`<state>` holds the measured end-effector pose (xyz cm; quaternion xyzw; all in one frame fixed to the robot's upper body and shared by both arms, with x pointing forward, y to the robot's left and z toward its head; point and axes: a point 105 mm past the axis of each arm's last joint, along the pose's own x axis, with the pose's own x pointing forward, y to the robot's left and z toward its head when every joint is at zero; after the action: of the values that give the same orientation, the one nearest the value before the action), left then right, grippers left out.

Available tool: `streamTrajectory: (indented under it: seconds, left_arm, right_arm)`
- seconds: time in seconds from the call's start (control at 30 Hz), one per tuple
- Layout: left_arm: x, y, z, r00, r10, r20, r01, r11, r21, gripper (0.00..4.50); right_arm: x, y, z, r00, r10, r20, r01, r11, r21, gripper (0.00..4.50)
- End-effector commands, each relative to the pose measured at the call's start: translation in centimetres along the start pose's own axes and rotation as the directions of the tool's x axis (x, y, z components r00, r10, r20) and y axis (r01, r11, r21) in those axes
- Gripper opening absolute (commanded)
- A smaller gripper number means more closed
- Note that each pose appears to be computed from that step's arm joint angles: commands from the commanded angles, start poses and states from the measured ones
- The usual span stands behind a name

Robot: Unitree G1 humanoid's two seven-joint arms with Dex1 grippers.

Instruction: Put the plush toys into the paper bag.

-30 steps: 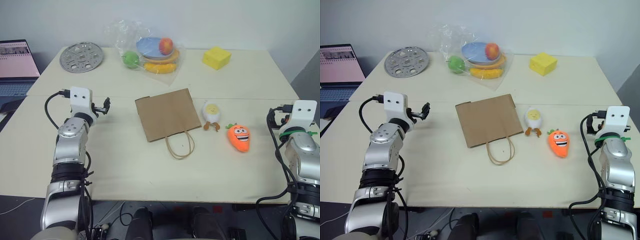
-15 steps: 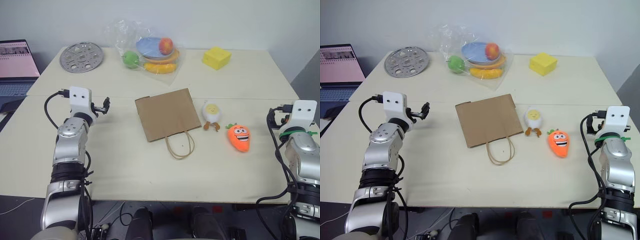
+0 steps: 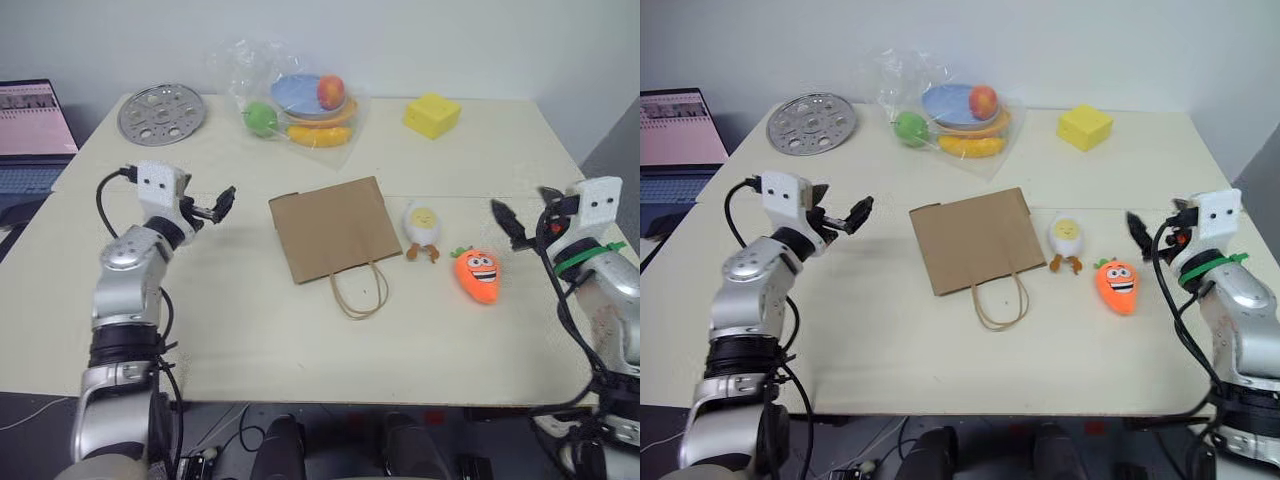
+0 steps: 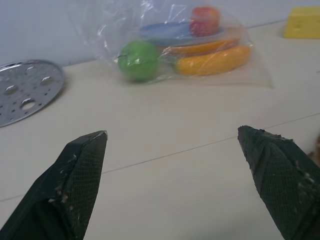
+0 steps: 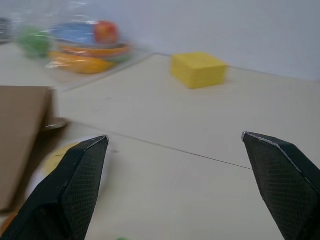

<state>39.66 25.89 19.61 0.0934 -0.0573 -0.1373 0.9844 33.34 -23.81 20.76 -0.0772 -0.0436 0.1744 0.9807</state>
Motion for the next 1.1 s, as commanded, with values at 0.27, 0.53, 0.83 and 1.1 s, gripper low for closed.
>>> streamTrajectory:
  seconds: [0.27,0.53,0.83,1.1]
  left_arm:
    - [-2.7,-10.3,4.6,0.727,-0.687,-0.02,0.669,0.701,0.247,4.47]
    - [-6.6,-17.4,0.4,0.343,-0.902,-0.263,0.863,0.192,0.468,4.47]
    - [-4.7,-20.6,-2.9,0.318,-0.912,-0.258,0.838,0.143,0.527,4.47]
    - [-3.3,-21.7,-3.7,0.34,-0.916,-0.215,0.824,0.18,0.537,4.47]
  right_arm:
    - [-3.2,7.6,3.6,0.853,0.517,-0.068,-0.517,0.856,0.008,4.5]
    - [-5.5,11.8,4.1,0.733,0.665,-0.14,-0.677,0.734,-0.054,4.5]
    - [-6.0,11.9,4.5,0.796,0.591,-0.128,-0.602,0.795,-0.073,4.5]
    - [-6.1,11.6,4.8,0.832,0.542,-0.122,-0.552,0.831,-0.071,4.5]
